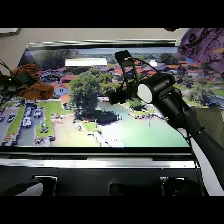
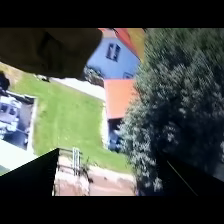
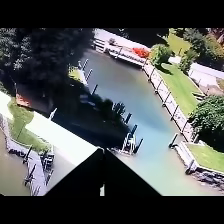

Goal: Fold the clothes and pants, and hang the long-sleeved shirts on hangers.

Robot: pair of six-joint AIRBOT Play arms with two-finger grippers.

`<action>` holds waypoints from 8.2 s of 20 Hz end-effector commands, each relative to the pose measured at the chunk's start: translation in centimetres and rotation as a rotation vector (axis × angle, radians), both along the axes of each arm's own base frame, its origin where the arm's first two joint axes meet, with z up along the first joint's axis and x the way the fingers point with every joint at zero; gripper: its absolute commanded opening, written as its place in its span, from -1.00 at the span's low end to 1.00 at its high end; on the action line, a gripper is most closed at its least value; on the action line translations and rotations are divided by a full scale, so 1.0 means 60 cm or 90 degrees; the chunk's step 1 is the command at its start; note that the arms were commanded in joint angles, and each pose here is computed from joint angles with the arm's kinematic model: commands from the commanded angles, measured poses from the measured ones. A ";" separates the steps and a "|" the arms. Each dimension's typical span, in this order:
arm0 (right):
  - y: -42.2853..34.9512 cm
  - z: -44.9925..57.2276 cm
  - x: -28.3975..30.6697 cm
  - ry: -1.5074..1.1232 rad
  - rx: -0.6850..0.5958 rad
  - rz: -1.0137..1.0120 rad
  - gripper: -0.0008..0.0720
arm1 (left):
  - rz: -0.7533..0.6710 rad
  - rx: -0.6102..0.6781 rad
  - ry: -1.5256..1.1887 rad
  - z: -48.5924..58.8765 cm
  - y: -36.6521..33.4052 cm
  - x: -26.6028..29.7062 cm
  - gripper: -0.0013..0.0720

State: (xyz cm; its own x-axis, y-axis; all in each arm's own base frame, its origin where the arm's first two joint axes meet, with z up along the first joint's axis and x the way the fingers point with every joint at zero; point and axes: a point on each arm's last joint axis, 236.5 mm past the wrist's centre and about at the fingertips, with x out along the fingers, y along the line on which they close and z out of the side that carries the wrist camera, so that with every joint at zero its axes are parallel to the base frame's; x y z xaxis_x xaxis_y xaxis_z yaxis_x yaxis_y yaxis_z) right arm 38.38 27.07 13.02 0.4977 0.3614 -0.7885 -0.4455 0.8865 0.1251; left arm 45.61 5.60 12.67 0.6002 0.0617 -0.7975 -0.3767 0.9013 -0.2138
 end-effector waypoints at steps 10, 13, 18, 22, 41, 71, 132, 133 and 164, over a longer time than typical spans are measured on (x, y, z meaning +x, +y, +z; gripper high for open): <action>0.001 0.000 0.000 0.000 0.000 0.001 -0.89 | 0.108 0.025 -0.053 -0.316 0.212 0.258 0.97; -0.004 -0.006 -0.007 0.014 -0.009 0.001 -0.89 | 0.108 0.023 -0.044 -0.351 0.217 0.274 0.96; -0.013 -0.018 -0.021 0.041 -0.027 0.001 -0.89 | 0.120 0.000 0.003 -0.401 0.213 0.258 -0.31; -0.017 -0.022 -0.027 0.052 -0.036 0.001 -0.89 | 0.093 0.002 0.082 -0.359 0.204 0.231 -0.92; -0.291 0.056 -0.150 0.105 -0.338 -0.140 -0.77 | -0.340 -0.148 0.015 0.111 -0.509 -0.079 -0.92; -0.169 -0.315 -0.053 0.432 0.287 -0.299 0.36 | -0.202 -0.018 0.097 0.012 -0.211 -0.001 0.54; -0.345 0.425 0.029 -0.387 0.022 -0.246 -0.91 | -0.194 -0.027 -0.521 0.515 -0.089 -0.056 -0.92; -0.352 0.459 0.004 -0.414 0.027 -0.244 -0.91 | -0.193 -0.009 -0.557 0.558 -0.098 -0.103 -0.93; -0.190 -0.213 0.173 0.341 0.080 -0.255 -0.02 | -0.126 -0.156 0.122 -0.236 -0.123 -0.022 -0.92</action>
State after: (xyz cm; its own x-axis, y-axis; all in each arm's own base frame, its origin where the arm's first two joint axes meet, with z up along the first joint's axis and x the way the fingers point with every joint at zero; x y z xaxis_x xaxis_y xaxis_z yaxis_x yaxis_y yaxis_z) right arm 49.34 17.00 -2.81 0.1496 0.3175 -0.9364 0.1257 0.9333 0.3365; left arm 44.59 -1.62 -1.03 0.4418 -0.2409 -0.8642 -0.2491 0.8925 -0.3761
